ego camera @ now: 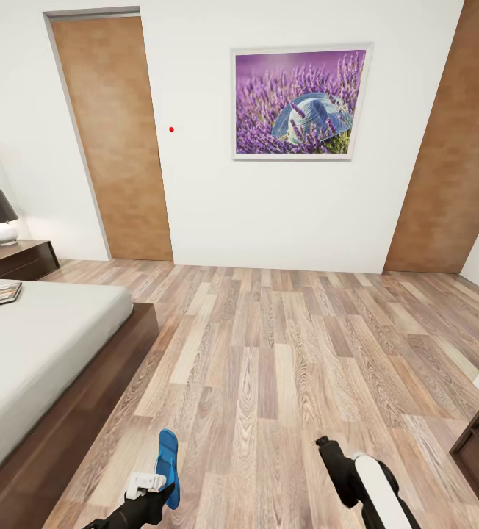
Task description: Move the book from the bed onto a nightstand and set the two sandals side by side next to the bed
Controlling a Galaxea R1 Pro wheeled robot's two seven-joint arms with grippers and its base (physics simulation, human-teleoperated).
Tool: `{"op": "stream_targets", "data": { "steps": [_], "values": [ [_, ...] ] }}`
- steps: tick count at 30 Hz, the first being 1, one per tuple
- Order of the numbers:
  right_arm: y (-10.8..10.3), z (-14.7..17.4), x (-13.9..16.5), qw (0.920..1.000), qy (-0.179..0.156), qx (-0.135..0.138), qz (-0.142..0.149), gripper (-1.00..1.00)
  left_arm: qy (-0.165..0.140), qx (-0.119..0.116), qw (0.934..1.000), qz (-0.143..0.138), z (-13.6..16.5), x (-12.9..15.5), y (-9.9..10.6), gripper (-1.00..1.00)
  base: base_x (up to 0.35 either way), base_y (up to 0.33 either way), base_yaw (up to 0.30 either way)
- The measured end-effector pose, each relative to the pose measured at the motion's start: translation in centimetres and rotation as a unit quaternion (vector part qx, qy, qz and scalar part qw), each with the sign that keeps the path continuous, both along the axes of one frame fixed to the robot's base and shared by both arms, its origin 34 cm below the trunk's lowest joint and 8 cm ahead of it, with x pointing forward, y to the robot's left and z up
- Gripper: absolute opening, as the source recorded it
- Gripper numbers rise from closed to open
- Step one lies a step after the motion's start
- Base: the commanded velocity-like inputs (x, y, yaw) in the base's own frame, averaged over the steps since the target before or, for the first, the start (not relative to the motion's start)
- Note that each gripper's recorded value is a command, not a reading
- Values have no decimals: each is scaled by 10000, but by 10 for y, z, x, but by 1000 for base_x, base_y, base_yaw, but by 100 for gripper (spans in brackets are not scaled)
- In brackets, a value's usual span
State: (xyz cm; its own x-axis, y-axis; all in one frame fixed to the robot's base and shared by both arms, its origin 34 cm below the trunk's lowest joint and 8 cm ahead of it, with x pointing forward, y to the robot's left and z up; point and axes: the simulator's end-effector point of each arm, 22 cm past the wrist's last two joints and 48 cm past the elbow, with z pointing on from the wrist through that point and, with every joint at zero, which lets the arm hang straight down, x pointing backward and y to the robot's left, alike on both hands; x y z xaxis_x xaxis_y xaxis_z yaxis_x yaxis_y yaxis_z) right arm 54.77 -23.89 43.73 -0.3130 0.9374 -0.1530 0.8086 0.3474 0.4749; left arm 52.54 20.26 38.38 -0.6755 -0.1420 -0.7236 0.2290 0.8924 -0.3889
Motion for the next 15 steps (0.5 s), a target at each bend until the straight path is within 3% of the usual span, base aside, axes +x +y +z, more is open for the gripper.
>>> {"op": "stream_targets", "data": {
  "steps": [5,9,11,12,13,15],
  "values": [
    [-5,-12,-8,9997,140,-12,-183,100,-38,17,10000,13,2,3,2,-100,0,0,0],
    [0,-26,-20,9989,342,153,-281,100,-296,-33,9995,-86,20,16,0,-100,0,0,0],
    [3,-40,-33,9976,555,246,-335,100,-477,-267,9983,-185,41,27,-3,-100,0,0,0],
    [6,-53,-45,9962,753,285,-345,100,-550,-517,9970,-182,59,36,-2,-100,0,0,0],
    [8,-63,-56,9946,923,312,-353,100,-627,-840,9943,-184,89,50,1,-100,0,0,0],
    [10,-67,-61,9939,996,326,-357,100,-902,-1102,9896,-206,136,68,11,-100,0,0,0]
  ]
}}
